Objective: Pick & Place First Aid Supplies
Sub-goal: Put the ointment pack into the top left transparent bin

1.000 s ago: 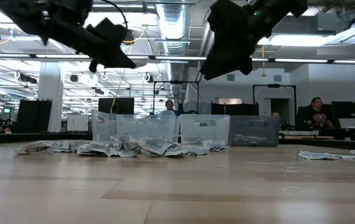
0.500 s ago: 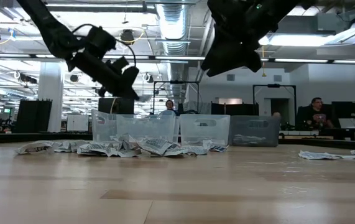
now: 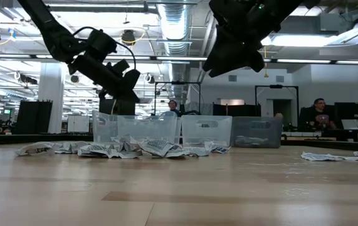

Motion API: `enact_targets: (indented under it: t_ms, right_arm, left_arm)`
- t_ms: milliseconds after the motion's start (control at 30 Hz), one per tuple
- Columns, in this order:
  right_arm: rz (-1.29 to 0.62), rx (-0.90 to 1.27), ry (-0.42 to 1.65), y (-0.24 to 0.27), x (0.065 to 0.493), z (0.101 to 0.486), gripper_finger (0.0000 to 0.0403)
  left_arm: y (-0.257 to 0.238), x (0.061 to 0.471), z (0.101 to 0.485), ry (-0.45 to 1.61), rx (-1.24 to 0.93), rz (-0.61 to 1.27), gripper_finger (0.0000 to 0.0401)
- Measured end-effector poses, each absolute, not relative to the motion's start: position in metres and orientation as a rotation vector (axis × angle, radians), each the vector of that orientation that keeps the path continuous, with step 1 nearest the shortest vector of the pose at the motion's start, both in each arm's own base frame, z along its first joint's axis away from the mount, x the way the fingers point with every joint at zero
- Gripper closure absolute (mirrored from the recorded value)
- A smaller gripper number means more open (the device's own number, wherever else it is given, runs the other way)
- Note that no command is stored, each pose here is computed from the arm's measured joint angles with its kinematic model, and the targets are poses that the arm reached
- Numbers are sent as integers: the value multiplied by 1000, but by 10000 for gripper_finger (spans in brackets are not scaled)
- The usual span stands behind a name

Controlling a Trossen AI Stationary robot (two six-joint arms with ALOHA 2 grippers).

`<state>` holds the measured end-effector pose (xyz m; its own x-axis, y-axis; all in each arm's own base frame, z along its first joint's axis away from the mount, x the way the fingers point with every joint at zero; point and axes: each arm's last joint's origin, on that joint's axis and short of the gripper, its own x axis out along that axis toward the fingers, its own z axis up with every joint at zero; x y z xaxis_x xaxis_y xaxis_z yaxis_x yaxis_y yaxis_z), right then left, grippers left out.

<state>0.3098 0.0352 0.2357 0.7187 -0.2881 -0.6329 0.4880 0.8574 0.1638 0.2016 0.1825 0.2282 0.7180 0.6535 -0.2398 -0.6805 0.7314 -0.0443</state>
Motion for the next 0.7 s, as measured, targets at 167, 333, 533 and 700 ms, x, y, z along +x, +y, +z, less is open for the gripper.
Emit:
enact_targets:
  t_ms: [167,333,533,700]
  right_arm:
    - [-446,308,638,32,310,236,282]
    - [-454,302,635,31,310,236,282]
    - [-453,302,635,32,310,236,282]
    - [-453,302,635,32,310,236,282]
  left_arm:
    - [181,202,229,219,-122,694,382]
    - [180,203,229,219,-125,673,339]
    - [179,203,229,215,-132,666,304]
    - [169,201,243,167,-116,593,303]
